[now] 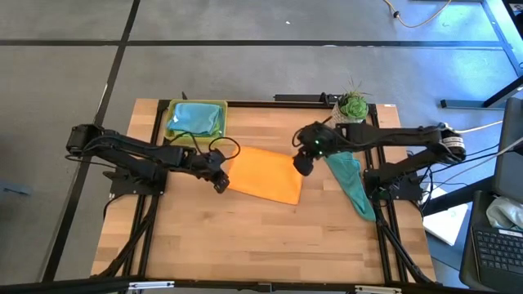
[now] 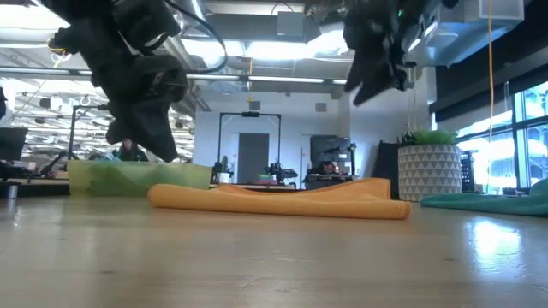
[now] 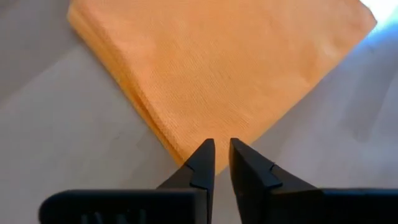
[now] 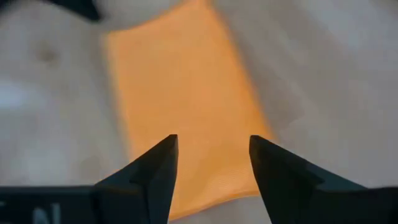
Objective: Fold microfiber towels
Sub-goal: Fold the orange towel
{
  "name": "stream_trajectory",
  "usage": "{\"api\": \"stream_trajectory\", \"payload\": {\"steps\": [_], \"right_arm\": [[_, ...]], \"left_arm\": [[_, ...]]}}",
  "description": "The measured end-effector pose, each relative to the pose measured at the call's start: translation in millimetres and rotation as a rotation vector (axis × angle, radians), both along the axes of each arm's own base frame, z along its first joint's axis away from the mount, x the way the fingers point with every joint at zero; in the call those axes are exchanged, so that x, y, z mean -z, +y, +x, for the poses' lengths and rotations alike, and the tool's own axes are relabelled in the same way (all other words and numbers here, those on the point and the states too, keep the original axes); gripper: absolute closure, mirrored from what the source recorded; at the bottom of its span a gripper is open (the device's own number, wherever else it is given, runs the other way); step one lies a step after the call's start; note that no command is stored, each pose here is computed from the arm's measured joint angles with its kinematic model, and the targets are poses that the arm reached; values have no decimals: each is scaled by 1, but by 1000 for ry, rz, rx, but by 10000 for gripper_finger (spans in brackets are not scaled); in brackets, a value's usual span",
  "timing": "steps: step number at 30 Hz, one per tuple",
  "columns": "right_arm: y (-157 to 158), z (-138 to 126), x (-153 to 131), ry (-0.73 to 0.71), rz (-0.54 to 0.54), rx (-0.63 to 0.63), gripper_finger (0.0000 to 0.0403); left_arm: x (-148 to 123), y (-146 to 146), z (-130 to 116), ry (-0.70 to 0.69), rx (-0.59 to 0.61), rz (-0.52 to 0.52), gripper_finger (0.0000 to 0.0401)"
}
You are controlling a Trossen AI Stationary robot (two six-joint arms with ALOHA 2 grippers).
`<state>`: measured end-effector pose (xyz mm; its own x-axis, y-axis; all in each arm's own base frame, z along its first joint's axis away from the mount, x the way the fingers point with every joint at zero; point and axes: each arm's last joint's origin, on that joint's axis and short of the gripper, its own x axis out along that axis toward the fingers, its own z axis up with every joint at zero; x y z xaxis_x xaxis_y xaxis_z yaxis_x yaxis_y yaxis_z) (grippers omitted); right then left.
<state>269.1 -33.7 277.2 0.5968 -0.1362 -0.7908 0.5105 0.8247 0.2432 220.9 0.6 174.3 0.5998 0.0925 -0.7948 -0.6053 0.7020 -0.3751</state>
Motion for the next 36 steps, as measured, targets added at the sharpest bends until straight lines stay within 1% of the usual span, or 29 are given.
{"api": "stream_trajectory", "payload": {"steps": [2, 4, 5, 8, 11, 13, 15, 18, 20, 22, 24, 26, 29, 36], "right_arm": [[11, -1, -3, -23, 56, -23, 203], [22, -3, -5, -22, 87, -30, 204], [28, -4, -7, -30, 100, -35, 204], [44, -4, -10, -65, 127, -35, 204], [54, -5, -11, -67, 115, -51, 204], [59, -4, -10, -66, 98, -41, 204], [61, -4, -9, -67, 83, -24, 204], [62, -4, -8, -72, 72, 2, 204], [63, -3, -8, -70, 72, 2, 204], [63, -3, -9, -78, 73, 2, 204], [63, -3, -9, -77, 73, 2, 204], [63, -3, -9, -78, 76, 5, 204], [63, -3, -8, -80, 89, 21, 204], [63, -3, -8, -82, 105, 39, 204]], "left_arm": [[3, 1, -1, -11, -45, -35, 351], [7, 4, -4, 4, -86, -67, 337], [9, 5, -5, 12, -100, -103, 329], [13, 12, -10, 53, -131, -239, 305], [15, 16, -13, 87, -144, -291, 285], [17, 18, -16, 124, -155, -295, 275], [17, 21, -17, 132, -172, -284, 268], [14, 26, -13, 70, -184, -279, 262], [11, 31, -9, 13, -196, -290, 262], [10, 35, -8, -13, -202, -307, 261], [13, 39, -9, 9, -215, -321, 261], [18, 39, -12, 67, -231, -327, 261], [25, 39, -10, 96, -233, -330, 261], [24, 39, -1, 23, -197, -367, 261]]}}
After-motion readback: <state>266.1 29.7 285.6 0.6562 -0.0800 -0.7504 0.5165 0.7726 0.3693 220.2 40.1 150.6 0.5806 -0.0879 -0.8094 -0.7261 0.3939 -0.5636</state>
